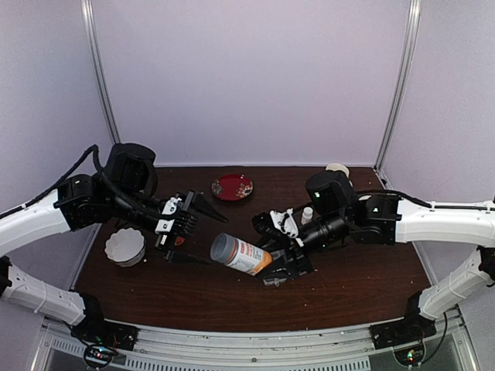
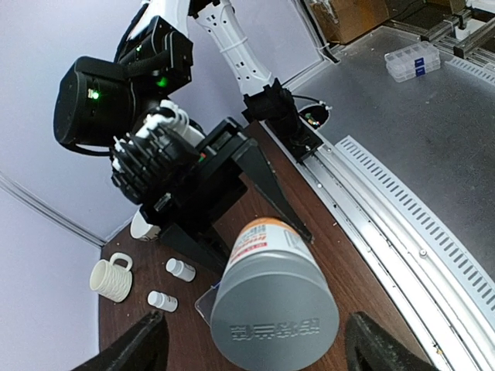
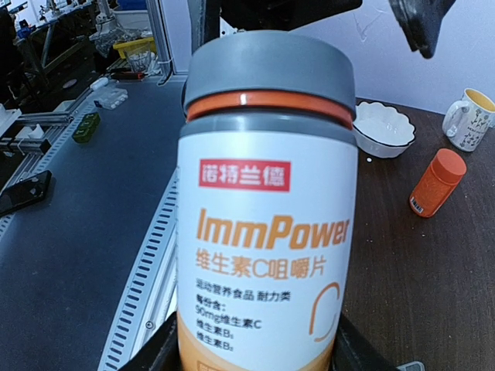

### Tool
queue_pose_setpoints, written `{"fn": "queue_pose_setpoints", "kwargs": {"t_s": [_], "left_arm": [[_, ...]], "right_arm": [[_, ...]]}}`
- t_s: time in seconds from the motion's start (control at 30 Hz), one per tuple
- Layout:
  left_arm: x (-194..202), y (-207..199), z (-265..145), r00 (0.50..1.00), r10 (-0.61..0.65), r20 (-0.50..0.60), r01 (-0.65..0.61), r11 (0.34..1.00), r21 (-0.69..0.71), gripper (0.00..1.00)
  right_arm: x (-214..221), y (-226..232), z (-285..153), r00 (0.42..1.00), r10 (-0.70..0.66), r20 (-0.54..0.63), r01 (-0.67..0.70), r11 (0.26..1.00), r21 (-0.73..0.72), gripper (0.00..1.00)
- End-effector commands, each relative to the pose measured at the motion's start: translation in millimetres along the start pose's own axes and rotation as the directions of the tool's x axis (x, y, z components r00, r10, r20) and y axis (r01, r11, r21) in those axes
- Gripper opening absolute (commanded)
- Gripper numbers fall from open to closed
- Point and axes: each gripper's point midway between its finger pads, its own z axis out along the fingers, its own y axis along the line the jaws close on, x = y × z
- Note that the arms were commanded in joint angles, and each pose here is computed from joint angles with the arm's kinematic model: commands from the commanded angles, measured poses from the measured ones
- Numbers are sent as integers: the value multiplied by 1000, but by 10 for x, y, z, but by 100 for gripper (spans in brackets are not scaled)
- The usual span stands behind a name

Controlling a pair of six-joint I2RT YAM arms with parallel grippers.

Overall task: Sort the pills into containers
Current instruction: Unscrew the lid of the pill bottle from the pill bottle.

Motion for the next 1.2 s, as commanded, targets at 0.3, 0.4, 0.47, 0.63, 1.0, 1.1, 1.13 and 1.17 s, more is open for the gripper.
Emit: {"fn": "queue_pose_setpoints", "kwargs": {"t_s": [0.3, 0.4, 0.47, 0.63, 1.0, 1.1, 1.13, 1.17], "left_arm": [[-87, -42, -1, 997, 68, 34, -69, 997, 25, 86], [-55, -34, 12, 997, 72, 19, -72, 997, 20, 84], [-28, -31, 20, 997, 79, 8, -79, 997, 16, 82], [21, -24, 37, 996, 86, -16, -86, 996, 9, 81], [84, -42, 59, 995, 89, -41, -89, 996, 15, 80], [84, -29, 58, 995, 93, -44, -92, 996, 12, 72], [86, -33, 63, 995, 93, -45, -93, 996, 15, 69], [90, -34, 62, 994, 94, -47, -93, 996, 16, 68]], "right_arm": [[-219, -83, 7, 999, -15, 43, 15, 1000, -4, 8], [-229, -101, 22, 999, -3, 45, 3, 1000, -3, 7], [-233, -113, 27, 999, 5, 47, -5, 1000, -2, 7], [-248, -136, 35, 998, 20, 53, -20, 1000, 1, 6], [-302, -183, 18, 996, 51, 75, -51, 999, -3, 6], [-298, -186, 23, 996, 56, 75, -56, 998, -6, 6], [-299, -185, 22, 995, 58, 76, -57, 998, -8, 5], [-303, -183, 20, 995, 58, 77, -58, 998, -10, 5]]}}
